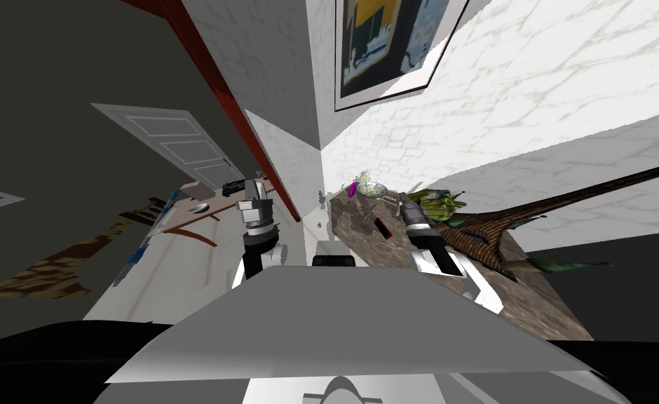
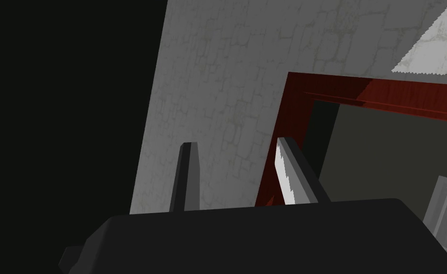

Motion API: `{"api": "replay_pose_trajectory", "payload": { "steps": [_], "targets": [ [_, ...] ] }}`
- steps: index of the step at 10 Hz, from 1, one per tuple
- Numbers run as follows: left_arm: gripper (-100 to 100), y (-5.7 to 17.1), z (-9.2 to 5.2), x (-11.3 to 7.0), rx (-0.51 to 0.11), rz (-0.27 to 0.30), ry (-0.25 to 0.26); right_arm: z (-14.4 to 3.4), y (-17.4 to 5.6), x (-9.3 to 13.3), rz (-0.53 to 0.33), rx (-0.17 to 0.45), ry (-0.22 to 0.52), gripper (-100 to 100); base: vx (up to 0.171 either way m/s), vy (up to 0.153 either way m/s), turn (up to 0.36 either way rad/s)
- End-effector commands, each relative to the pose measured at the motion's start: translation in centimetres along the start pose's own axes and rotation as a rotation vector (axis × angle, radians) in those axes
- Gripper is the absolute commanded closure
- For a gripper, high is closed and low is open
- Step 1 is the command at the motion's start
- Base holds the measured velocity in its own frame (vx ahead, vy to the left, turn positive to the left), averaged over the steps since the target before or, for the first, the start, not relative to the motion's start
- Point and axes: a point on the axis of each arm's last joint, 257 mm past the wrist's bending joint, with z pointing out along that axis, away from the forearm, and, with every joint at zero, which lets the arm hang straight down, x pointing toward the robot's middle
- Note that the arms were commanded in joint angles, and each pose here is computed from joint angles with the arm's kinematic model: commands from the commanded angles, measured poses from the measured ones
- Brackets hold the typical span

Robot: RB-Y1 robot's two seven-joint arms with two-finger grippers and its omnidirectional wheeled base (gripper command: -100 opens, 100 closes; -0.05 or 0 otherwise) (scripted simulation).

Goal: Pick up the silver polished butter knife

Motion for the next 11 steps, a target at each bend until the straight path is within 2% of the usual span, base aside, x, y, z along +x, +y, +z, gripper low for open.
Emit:
{"api": "replay_pose_trajectory", "payload": {
  "steps": [1,2,3,4,5,6,8,9,10,11],
  "targets": [
    [0,0.0,0.0,0.0,0.000,0.000,0.000,-0.1,-1.9,-0.3,-0.036,0.059,0.018,-100,0.047,0.032,0.063],
    [0,0.0,0.0,0.0,0.000,0.000,0.000,-0.1,-2.1,-0.3,-0.036,0.065,0.019,-100,0.036,0.024,0.042],
    [0,0.0,0.0,0.0,0.000,0.000,0.000,-0.3,-3.7,-0.7,-0.066,0.113,0.033,-100,0.047,0.034,0.088],
    [0,0.0,0.0,0.0,0.000,0.000,0.000,-0.4,-3.8,-0.7,-0.067,0.116,0.033,-100,0.040,0.029,0.041],
    [0,0.0,0.0,0.0,0.000,0.000,0.000,-0.6,-5.3,-1.2,-0.097,0.161,0.047,-100,0.044,0.038,0.084],
    [0,0.0,0.0,0.0,0.000,0.000,0.000,-0.7,-5.5,-1.2,-0.097,0.167,0.047,-100,0.038,0.033,0.034],
    [0,0.0,0.0,0.0,0.000,0.000,0.000,-1.4,-8.7,-2.3,-0.157,0.262,0.074,-100,0.069,0.053,0.090],
    [0,0.0,0.0,0.0,0.000,0.000,0.000,-1.5,-9.0,-2.3,-0.158,0.274,0.074,-100,0.065,0.048,0.029],
    [0,0.0,0.0,0.0,0.000,0.000,0.000,-2.0,-10.7,-2.9,-0.187,0.323,0.089,-100,0.065,0.049,0.061],
    [0,0.0,0.0,0.0,0.000,0.000,0.000,-2.0,-10.8,-2.9,-0.187,0.328,0.088,-100,0.053,0.041,0.029]
  ]
}}
